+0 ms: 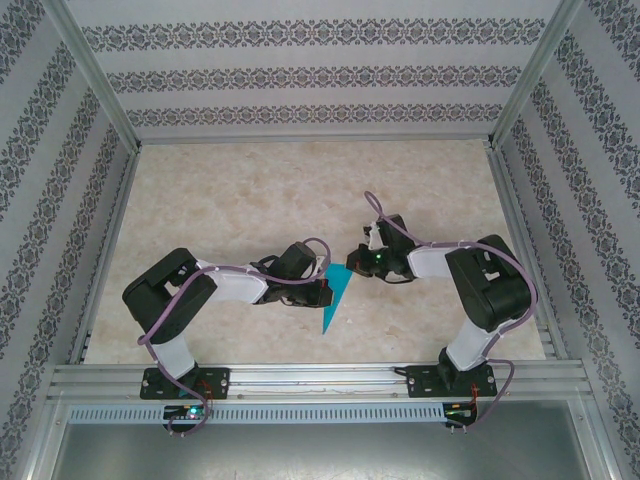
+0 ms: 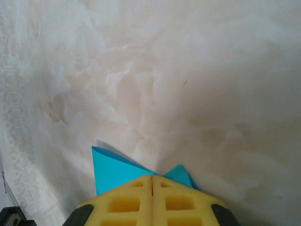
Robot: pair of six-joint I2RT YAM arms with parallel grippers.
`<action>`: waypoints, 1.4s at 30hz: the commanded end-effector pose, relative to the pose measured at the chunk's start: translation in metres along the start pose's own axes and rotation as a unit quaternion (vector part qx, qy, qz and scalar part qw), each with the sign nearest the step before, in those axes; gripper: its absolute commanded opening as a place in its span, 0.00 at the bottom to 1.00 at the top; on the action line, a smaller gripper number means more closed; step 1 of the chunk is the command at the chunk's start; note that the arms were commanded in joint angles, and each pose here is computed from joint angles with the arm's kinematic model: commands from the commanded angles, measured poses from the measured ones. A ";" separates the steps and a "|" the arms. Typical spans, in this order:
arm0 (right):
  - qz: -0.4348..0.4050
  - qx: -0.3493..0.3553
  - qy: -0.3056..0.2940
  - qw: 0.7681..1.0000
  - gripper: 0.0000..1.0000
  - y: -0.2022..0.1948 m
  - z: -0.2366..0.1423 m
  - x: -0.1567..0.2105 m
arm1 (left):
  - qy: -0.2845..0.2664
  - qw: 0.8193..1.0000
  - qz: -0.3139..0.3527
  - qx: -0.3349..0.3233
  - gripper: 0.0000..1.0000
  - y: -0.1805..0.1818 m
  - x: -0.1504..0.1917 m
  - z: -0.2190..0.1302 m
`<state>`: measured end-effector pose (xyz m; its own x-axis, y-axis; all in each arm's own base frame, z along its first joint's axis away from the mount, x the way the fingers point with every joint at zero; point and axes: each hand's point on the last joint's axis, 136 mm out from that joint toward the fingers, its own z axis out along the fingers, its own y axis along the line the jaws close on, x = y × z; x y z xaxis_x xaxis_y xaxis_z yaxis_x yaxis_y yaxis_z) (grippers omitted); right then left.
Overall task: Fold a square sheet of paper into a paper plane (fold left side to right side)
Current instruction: Perform the fifth fold on the wing at the bottom-center of the table.
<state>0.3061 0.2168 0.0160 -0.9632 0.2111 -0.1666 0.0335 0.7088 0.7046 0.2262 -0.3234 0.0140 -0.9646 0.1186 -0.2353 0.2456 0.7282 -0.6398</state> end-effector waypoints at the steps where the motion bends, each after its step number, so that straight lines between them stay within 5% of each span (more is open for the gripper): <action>1: 0.002 0.042 -0.040 0.998 0.00 -0.024 -0.004 -0.027 | 0.094 0.981 -0.051 -0.160 0.00 0.090 0.071 0.002; 13: -0.014 0.011 -0.075 0.997 0.00 0.000 -0.038 -0.050 | 0.075 0.987 -0.048 -0.132 0.00 0.077 0.061 0.002; 20: -0.030 -0.023 -0.080 0.996 0.00 0.028 -0.066 -0.013 | 0.058 0.991 -0.040 -0.117 0.00 0.065 0.050 -0.001; 27: -0.018 -0.045 -0.044 0.998 0.00 0.042 -0.046 0.032 | 0.052 0.993 -0.035 -0.104 0.00 0.057 0.044 -0.001; 42: -0.013 -0.038 0.018 0.999 0.00 0.048 0.010 0.055 | 0.047 0.993 -0.031 -0.104 0.00 0.053 0.040 -0.003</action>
<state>0.2461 0.2588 0.0256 -0.9785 0.1567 -0.1339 0.0093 0.6824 0.7309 0.2268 -0.3210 0.0168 -0.9609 0.1092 -0.2546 0.2516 0.7281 -0.6376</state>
